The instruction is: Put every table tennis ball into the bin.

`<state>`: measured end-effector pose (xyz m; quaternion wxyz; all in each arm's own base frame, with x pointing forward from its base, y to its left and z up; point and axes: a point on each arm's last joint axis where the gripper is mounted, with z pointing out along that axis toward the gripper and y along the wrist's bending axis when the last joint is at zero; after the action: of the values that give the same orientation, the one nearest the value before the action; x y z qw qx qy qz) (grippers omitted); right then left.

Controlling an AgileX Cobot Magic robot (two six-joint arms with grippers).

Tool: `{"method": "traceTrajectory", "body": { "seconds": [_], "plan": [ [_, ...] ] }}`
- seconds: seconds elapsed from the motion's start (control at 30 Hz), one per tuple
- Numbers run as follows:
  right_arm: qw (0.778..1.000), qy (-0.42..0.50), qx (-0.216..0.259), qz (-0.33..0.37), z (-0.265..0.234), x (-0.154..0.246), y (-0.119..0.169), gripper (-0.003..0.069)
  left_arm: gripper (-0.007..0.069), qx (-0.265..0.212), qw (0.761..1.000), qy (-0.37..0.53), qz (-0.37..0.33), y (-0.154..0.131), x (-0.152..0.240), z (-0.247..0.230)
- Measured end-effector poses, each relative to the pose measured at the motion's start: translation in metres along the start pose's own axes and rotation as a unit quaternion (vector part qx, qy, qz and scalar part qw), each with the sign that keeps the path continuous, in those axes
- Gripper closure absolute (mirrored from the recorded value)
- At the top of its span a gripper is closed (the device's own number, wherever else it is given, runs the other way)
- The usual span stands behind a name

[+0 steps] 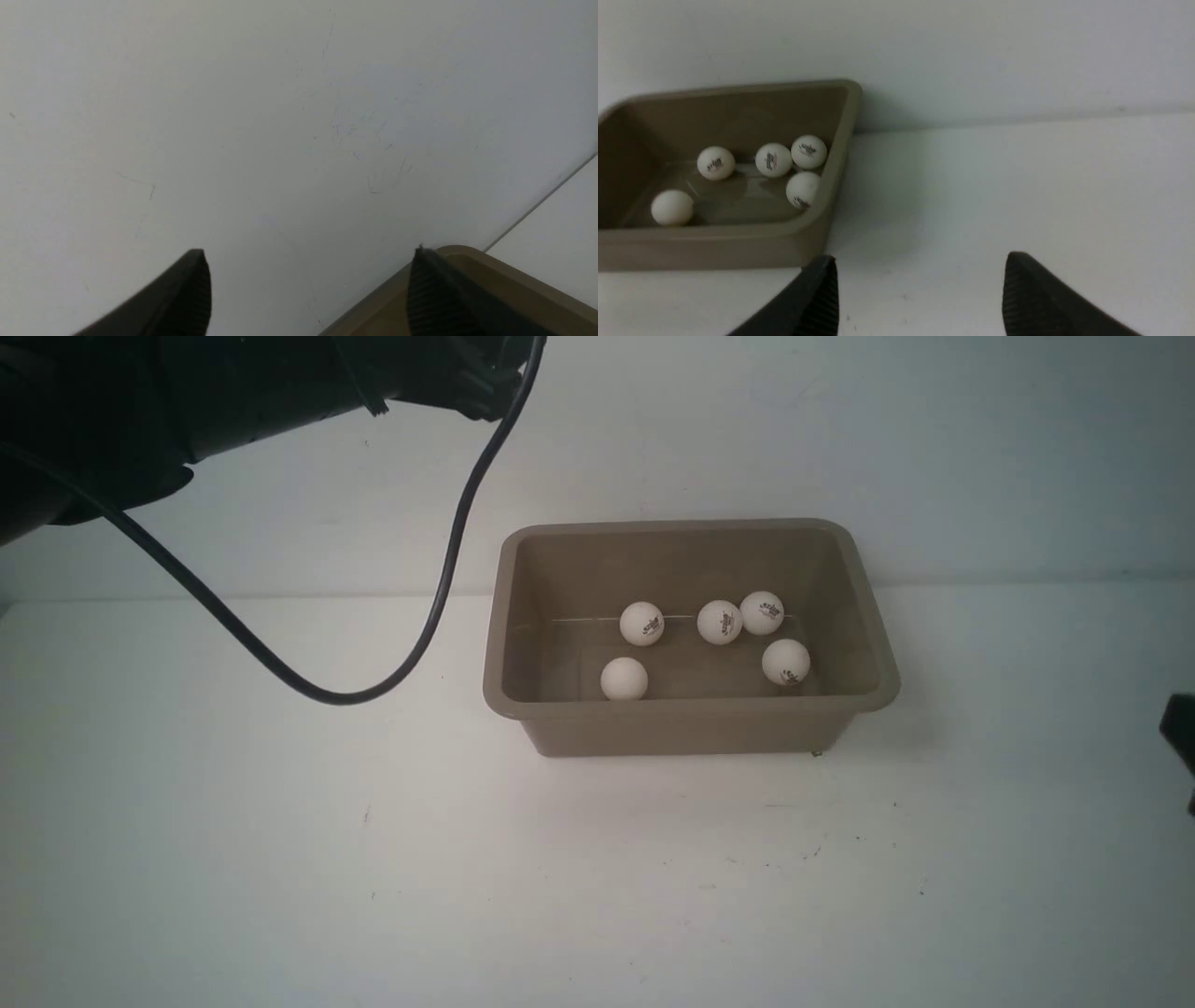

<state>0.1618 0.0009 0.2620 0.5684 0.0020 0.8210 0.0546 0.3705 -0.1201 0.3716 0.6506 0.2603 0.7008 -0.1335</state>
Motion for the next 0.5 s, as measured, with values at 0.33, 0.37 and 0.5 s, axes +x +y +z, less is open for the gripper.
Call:
{"method": "traceTrajectory", "body": {
  "seconds": [0.33, 0.37, 0.5],
  "plan": [
    [1.000, 0.012, -0.006, -0.002, 0.001, 0.008, 0.001, 0.0228, 0.0116, 0.036, 0.999, -0.012, 0.002, -0.007, -0.002, 0.000],
    [1.000, 0.012, -0.007, -0.002, 0.001, 0.008, 0.001, 0.0228, 0.0116, 0.041, 0.999, -0.013, 0.002, -0.007, -0.002, 0.000],
    [1.000, 0.013, -0.011, 0.000, 0.001, 0.008, 0.002, 0.0229, 0.0116, 0.077, 0.997, -0.025, -0.001, -0.014, -0.005, -0.001]
  ]
}}
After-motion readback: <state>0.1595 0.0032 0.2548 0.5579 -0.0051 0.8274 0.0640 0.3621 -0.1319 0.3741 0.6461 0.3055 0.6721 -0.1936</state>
